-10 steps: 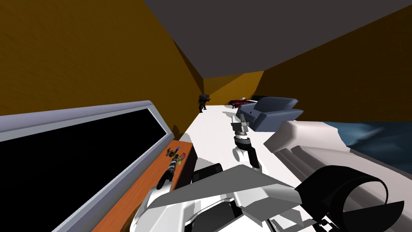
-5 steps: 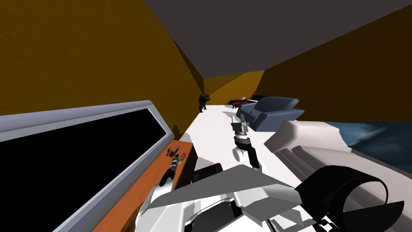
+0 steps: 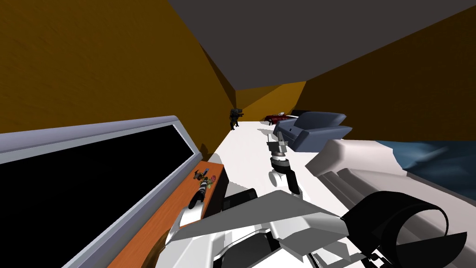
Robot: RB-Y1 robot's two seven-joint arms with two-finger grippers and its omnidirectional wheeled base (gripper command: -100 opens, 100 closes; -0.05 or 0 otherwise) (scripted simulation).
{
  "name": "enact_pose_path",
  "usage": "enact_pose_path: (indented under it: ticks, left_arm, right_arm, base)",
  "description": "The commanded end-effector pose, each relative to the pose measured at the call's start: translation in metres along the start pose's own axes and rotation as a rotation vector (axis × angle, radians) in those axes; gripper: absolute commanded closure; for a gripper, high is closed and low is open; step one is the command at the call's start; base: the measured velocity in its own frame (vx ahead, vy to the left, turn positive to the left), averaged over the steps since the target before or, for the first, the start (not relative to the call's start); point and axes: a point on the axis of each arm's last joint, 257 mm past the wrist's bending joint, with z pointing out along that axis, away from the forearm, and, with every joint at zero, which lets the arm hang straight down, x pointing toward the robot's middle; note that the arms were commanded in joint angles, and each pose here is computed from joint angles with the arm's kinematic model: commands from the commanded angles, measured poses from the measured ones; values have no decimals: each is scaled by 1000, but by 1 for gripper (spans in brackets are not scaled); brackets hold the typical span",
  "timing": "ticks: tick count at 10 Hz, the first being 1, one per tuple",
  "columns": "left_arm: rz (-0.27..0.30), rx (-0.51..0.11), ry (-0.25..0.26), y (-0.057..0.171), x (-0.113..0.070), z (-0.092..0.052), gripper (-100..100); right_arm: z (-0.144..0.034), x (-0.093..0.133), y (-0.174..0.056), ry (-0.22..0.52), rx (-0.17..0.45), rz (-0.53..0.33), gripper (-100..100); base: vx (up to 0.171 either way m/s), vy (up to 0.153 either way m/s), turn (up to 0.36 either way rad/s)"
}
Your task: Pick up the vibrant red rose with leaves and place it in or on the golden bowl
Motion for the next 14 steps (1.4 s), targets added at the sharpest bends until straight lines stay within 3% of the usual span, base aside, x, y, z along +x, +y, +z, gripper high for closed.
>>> enact_pose_path:
  ticks: [1,3,4,8,9,10,14]
  left_arm:
    - [2,0,2,-3,4,6,-100]
    - [2,0,3,-3,3,5,-100]
    - [2,0,3,-3,3,6,100]
    - [1,-4,3,-1,4,5,100]
    - [1,-4,3,-1,4,5,0]
    - [0,0,0,1,-1,-1,100]
    - [-2,-2,-3,9,-9,-15,100]
  right_arm:
    - [0,0,0,0,0,0,0]
    - [0,0,0,0,0,0,0]
    - [0,0,0,0,0,0,0]
    - [0,0,0,0,0,0,0]
    - [0,0,0,0,0,0,0]
    - [0,0,0,0,0,0,0]
    - [0,0,0,0,0,0,0]
  base:
    - [-12,18,9]
    - [-6,13,5]
    - [0,0,0]
    - [-1,0,3]
    - [0,0,0]
    - [12,-18,-27]
    - [19,-25,-11]
